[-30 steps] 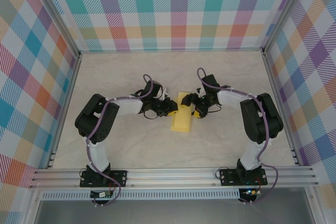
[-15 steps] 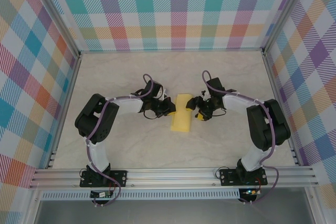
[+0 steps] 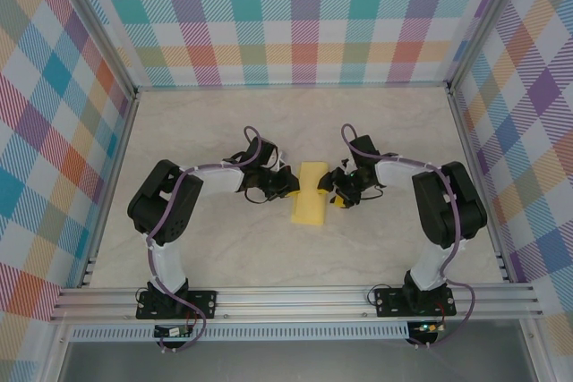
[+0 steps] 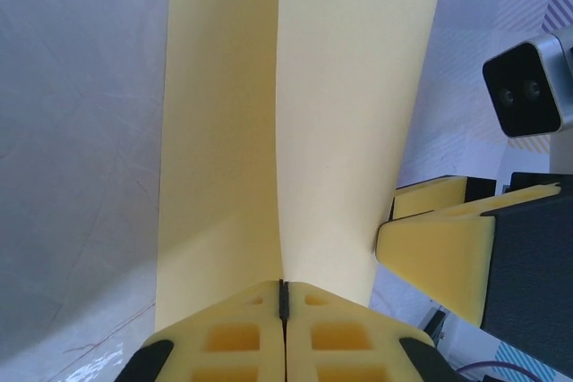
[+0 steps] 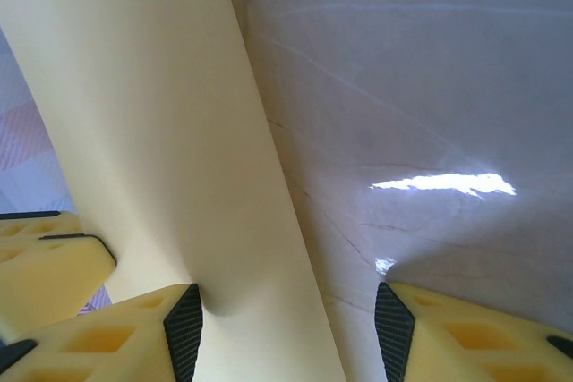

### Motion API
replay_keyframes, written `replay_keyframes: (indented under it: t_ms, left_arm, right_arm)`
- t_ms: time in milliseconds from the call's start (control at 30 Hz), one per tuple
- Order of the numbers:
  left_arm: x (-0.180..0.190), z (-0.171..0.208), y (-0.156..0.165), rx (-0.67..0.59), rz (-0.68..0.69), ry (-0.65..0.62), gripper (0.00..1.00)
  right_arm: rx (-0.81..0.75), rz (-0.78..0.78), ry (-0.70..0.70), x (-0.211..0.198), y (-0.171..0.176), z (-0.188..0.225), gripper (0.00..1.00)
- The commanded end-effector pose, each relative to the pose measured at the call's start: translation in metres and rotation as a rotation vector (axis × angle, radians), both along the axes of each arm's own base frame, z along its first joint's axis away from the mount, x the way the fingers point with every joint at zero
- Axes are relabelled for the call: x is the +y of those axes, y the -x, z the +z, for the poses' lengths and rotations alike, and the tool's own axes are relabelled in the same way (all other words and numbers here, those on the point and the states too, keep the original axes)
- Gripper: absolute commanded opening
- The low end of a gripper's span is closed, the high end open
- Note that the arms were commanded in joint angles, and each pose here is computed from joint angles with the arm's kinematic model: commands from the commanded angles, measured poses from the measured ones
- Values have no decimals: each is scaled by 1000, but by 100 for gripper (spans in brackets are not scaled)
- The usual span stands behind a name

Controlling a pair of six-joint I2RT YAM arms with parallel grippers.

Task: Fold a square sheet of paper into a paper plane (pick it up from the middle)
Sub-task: First fold in half a square sheet of paper at the center of the table.

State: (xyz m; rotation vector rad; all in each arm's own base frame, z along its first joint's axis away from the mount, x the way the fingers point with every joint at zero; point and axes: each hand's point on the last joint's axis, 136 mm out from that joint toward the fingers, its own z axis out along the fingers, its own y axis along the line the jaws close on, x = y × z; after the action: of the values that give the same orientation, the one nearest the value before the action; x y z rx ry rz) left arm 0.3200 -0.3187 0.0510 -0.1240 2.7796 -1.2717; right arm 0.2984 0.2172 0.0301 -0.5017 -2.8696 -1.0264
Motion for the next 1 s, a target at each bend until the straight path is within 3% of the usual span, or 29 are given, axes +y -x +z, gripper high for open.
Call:
replay_keyframes:
  t_ms: [0,100,267,367,533,967]
  left_arm:
    - [-4,9,-1,-22,-18,-4,7]
    - [-1,9,-1,-23,-8,-24,11]
    - [23,15,-5,-76,57,-146,35]
    - [42,24,-8,-119,109,-238,43]
    - [67,33,-8,-152,183,-338,44]
    - [67,32,-5,-145,181,-330,45]
  right_arm:
    - [-24,13,-29,6,-9,6,57]
    - [-12,10,9,2,-8,1,57]
    - [7,17,53,0,-5,-3,57]
    - [11,37,134,-2,-5,-5,59]
    - [44,74,284,-9,-1,-11,60]
    - [24,173,308,-3,-4,-4,62]
